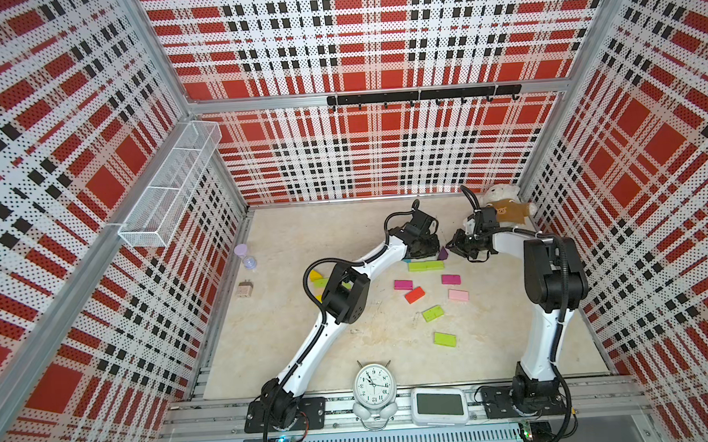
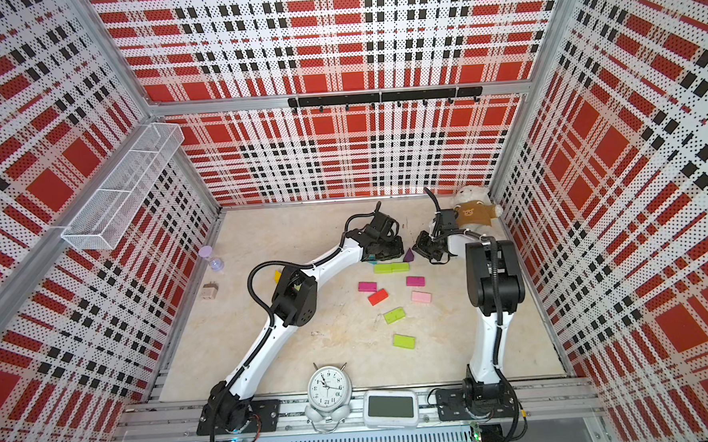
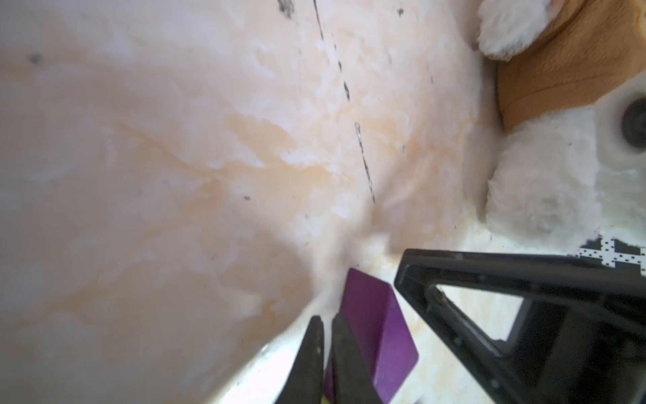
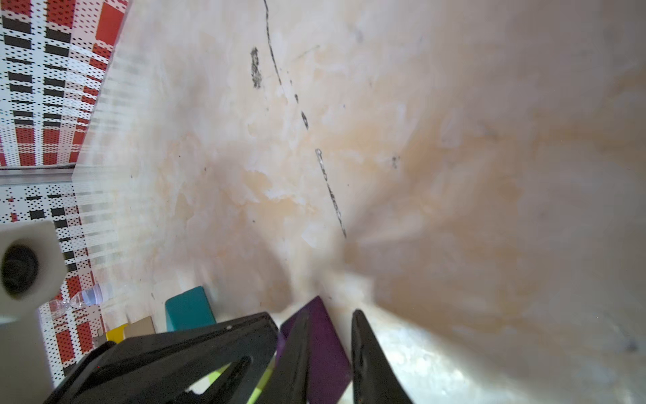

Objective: Assemble a carrot with building blocks
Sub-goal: Assemble the building block at the center of the board, then pick up the building block from the center of the board.

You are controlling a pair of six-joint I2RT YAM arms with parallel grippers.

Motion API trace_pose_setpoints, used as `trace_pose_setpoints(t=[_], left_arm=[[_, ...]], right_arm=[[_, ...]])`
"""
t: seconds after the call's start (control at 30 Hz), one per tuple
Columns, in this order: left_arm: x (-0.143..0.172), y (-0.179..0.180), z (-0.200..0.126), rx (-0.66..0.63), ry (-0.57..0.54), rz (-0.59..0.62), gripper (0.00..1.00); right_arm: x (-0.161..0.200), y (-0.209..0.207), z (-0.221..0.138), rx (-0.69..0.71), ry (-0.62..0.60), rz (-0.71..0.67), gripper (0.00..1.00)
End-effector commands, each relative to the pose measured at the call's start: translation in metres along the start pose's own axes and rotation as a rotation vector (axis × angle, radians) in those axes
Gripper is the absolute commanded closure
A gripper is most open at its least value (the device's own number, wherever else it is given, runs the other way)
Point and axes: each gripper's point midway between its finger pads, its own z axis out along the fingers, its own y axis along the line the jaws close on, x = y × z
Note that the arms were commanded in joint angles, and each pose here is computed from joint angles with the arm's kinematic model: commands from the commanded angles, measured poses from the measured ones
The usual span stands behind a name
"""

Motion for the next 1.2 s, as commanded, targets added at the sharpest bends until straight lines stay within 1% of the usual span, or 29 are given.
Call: trace_pose_setpoints(t=[0.0,0.17,0.27,0.37,0.4,0.47,0.57,0.67,0.8,0.87,0.97,1.07,1.17], left_arm=[[-0.049,-0.034,-0.049,0.065,-0.130,0.028,0.88],[-0.072,-0.037,-0.081,0.072,-0.193,0.029,0.85],[-0.086,-0.032,-0.109,0.076,-0.254,0.021,0.79],[-0.094,-0.016,-0.138,0.070,-0.316,-0.002,0.72],[-0.097,-0.007,-0.148,0.062,-0.336,-0.013,0.68],[-0.100,0.010,-0.164,0.043,-0.360,-0.030,0.57],[-0.098,0.039,-0.179,0.011,-0.367,-0.062,0.46],[-0.089,0.065,-0.184,0.007,-0.355,-0.104,0.46],[-0.071,0.089,-0.188,0.004,-0.340,-0.136,0.50],[-0.062,0.093,-0.188,0.003,-0.326,-0.132,0.51],[-0.048,0.101,-0.190,-0.006,-0.307,-0.130,0.51],[-0.038,0.105,-0.202,-0.003,-0.322,-0.138,0.51],[-0.030,0.115,-0.226,0.000,-0.359,-0.180,0.50]], right_arm=[[-0.027,0.022,-0.026,-0.027,-0.084,-0.031,0.77],[-0.032,0.033,-0.047,-0.037,-0.115,-0.046,0.76],[-0.030,0.040,-0.061,-0.040,-0.124,-0.060,0.74],[-0.020,0.045,-0.074,-0.035,-0.125,-0.081,0.72],[-0.015,0.047,-0.077,-0.028,-0.121,-0.090,0.71],[-0.005,0.052,-0.082,-0.020,-0.108,-0.113,0.70],[0.013,0.061,-0.088,0.006,-0.088,-0.158,0.67],[0.029,0.075,-0.091,0.022,-0.072,-0.201,0.65],[0.047,0.092,-0.089,0.018,-0.052,-0.233,0.64],[0.057,0.100,-0.086,0.016,-0.037,-0.252,0.64],[0.081,0.111,-0.077,0.035,0.014,-0.304,0.64],[0.111,0.117,-0.069,0.083,0.072,-0.369,0.58],[0.137,0.117,-0.060,0.128,0.116,-0.401,0.48]])
